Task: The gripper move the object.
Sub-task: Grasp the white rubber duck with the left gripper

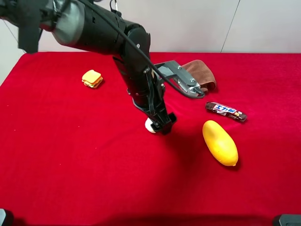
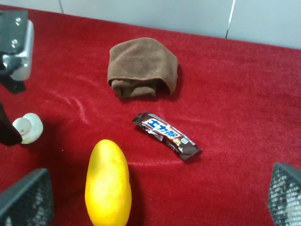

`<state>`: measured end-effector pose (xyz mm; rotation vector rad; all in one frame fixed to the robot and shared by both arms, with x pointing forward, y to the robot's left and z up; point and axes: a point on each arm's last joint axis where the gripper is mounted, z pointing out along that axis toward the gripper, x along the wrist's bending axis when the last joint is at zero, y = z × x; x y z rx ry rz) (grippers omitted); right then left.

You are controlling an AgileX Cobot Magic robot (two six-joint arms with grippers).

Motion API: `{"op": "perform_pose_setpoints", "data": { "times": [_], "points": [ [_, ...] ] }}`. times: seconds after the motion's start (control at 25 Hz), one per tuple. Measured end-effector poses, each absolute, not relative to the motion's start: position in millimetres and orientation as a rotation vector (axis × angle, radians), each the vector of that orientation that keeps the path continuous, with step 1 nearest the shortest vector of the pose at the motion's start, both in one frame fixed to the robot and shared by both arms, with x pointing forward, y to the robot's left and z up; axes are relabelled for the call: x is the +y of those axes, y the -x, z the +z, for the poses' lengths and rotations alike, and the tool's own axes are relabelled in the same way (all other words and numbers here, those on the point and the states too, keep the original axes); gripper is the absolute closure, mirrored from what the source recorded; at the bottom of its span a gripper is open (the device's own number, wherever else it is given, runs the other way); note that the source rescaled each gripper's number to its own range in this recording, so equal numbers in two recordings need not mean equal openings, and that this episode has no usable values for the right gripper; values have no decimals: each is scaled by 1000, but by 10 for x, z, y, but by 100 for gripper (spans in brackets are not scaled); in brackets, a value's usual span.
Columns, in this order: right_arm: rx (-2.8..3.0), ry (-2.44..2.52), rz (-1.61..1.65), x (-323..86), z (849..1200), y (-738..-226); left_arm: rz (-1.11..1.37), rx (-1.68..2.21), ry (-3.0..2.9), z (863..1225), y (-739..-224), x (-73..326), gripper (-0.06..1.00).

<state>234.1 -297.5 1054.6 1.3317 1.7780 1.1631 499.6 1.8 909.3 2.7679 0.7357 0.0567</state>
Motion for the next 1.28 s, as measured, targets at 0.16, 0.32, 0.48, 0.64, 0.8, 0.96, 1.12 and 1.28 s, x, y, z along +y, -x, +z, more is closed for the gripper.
{"op": "perform_pose_setpoints", "data": {
  "times": [0.16,0.32,0.48,0.64,0.8,0.96,1.12,1.28],
  "points": [
    [1778,-1332,1163,-2975,10546,-2341,56,739,-2771,9019,-5010,5,-2],
    [1778,-1332,1163,-2975,10546,-2341,50,741,-2783,8903,-5028,-14,-2],
    [1778,-1332,1163,-2975,10546,-2341,63,717,-2783,8821,-5047,-30,-2],
    [1778,-1332,1163,-2975,10546,-2341,71,714,-2776,8798,-5056,-38,-2],
    [1778,-1332,1163,-2975,10546,-2341,70,715,-2778,8786,-5056,-38,-2],
    [1779,-1332,1162,-2975,10545,-2340,61,714,-2792,8722,-5055,-36,-2],
    [1779,-1332,1162,-2975,10545,-2340,51,712,-2808,8652,-5052,-33,-2],
    [1779,-1332,1162,-2975,10545,-2340,52,703,-2811,8652,-5052,-33,-2]
  ]
}}
